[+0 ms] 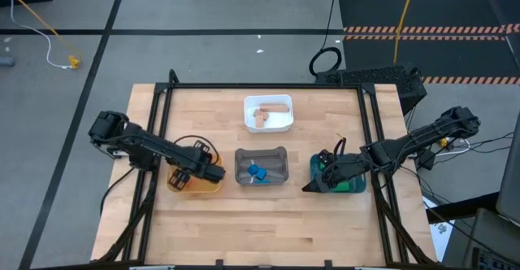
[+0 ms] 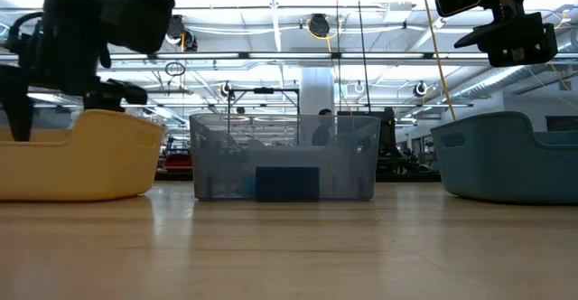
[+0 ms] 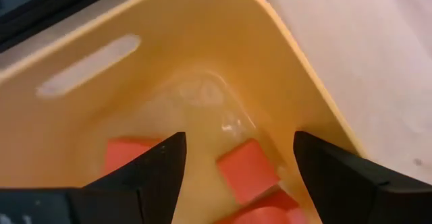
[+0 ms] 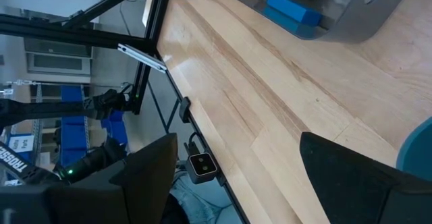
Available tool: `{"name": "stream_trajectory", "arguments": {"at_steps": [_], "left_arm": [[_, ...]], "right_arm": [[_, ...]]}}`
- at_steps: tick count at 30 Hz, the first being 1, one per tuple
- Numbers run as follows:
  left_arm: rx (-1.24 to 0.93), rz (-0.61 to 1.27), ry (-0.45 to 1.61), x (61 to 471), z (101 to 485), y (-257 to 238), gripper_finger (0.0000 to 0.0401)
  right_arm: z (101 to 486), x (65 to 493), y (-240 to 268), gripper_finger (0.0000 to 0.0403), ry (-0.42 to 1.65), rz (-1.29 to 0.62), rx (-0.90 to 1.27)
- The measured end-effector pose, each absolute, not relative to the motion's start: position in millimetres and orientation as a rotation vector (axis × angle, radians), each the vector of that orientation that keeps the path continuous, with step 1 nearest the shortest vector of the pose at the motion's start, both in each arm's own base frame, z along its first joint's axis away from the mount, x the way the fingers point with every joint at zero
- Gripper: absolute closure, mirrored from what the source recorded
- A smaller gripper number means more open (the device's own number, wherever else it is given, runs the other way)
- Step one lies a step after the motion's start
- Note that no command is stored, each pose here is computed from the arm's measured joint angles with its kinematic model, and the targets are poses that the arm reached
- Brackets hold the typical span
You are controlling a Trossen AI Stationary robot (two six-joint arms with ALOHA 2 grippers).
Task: Sort & place blocks by color
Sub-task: Adjust the yellow bin, then return to Home Position
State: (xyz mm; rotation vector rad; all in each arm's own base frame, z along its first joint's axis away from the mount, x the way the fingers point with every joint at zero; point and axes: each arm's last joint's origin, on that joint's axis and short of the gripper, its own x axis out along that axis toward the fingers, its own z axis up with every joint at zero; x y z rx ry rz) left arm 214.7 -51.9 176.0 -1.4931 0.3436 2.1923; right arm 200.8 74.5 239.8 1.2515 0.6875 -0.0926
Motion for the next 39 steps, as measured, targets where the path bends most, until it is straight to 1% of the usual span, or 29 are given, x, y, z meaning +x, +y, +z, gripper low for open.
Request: {"name": "stream_trajectory", "arguments": {"at_steps": [7, 13, 17, 21, 23, 29, 33, 39], "left_arm": [[-1.457, 2.191, 0.270, 217, 177, -35, 0.0125], [-1.441, 2.167, 0.379, 218, 177, -32, 0.0126], [-1.434, 2.072, 0.384, 214, 185, -43, 0.0126], [-1.392, 1.898, 0.330, 204, 200, -54, 0.0126], [-1.308, 1.762, 0.317, 199, 208, -59, 0.0126], [-0.937, 1.371, 0.355, 184, 230, -71, 0.0128], [-0.709, 1.202, 0.302, 180, 240, -76, 0.0128], [-0.323, 1.050, 0.282, 180, 246, -82, 0.0128]], "right_arm": [[240, 201, 74, 0.0101, 0.687, -0.093, 1.252], [240, 201, 75, 0.0101, 0.688, -0.092, 1.251], [240, 201, 75, 0.0101, 0.688, -0.092, 1.251], [240, 201, 75, 0.0101, 0.687, -0.092, 1.252], [240, 201, 74, 0.0101, 0.687, -0.093, 1.252], [240, 201, 75, 0.0101, 0.687, -0.092, 1.252], [240, 201, 75, 0.0101, 0.687, -0.092, 1.252], [240, 201, 75, 0.0101, 0.688, -0.092, 1.251]]}}
